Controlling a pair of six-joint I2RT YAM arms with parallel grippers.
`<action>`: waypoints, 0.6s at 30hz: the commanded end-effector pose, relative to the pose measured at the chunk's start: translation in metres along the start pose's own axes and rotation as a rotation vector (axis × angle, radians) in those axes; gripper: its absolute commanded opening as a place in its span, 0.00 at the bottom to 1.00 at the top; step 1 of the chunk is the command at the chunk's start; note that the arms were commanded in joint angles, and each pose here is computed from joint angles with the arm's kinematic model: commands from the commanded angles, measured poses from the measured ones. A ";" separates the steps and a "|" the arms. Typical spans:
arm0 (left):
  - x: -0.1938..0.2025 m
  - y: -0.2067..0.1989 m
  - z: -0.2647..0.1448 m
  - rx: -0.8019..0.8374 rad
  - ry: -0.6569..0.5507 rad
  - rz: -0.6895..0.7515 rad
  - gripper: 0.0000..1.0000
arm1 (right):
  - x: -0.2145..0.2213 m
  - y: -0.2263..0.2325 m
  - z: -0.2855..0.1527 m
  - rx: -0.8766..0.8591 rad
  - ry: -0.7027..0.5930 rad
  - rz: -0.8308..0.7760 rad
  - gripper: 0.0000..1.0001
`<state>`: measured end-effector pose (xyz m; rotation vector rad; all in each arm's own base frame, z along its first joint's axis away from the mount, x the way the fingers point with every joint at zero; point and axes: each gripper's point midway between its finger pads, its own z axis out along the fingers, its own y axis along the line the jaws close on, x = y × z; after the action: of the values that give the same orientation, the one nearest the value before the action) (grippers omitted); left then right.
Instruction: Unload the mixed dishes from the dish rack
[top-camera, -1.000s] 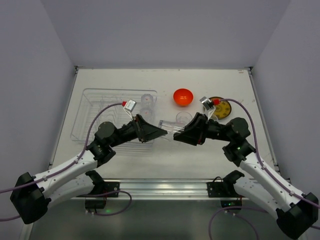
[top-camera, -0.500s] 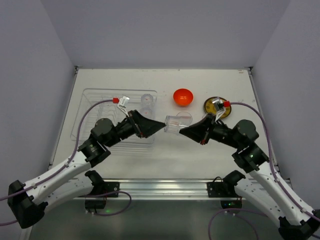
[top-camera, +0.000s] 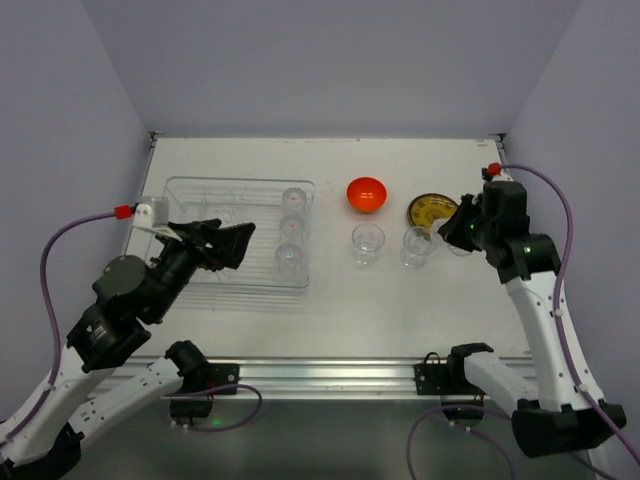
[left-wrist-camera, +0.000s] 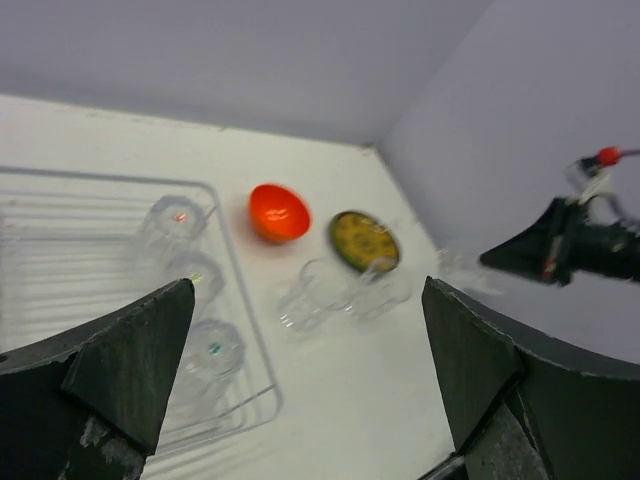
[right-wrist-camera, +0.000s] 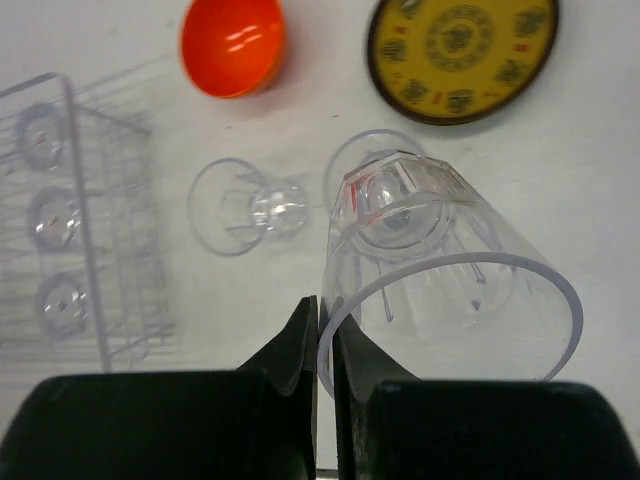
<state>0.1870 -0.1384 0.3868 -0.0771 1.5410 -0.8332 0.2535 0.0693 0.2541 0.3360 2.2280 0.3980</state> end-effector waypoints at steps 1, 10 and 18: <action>0.050 0.053 0.010 -0.228 0.228 0.245 1.00 | -0.015 -0.045 0.005 0.207 0.042 0.000 0.00; 0.048 0.064 -0.015 -0.227 0.236 0.293 1.00 | -0.016 -0.118 0.063 0.458 0.171 0.077 0.00; 0.078 0.080 -0.011 -0.260 0.316 0.340 1.00 | -0.002 -0.135 0.101 0.507 0.257 0.086 0.00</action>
<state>0.1940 -0.1161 0.2943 0.0896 1.8496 -0.4465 0.2981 -0.0280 0.1264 0.6920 2.6577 -0.0706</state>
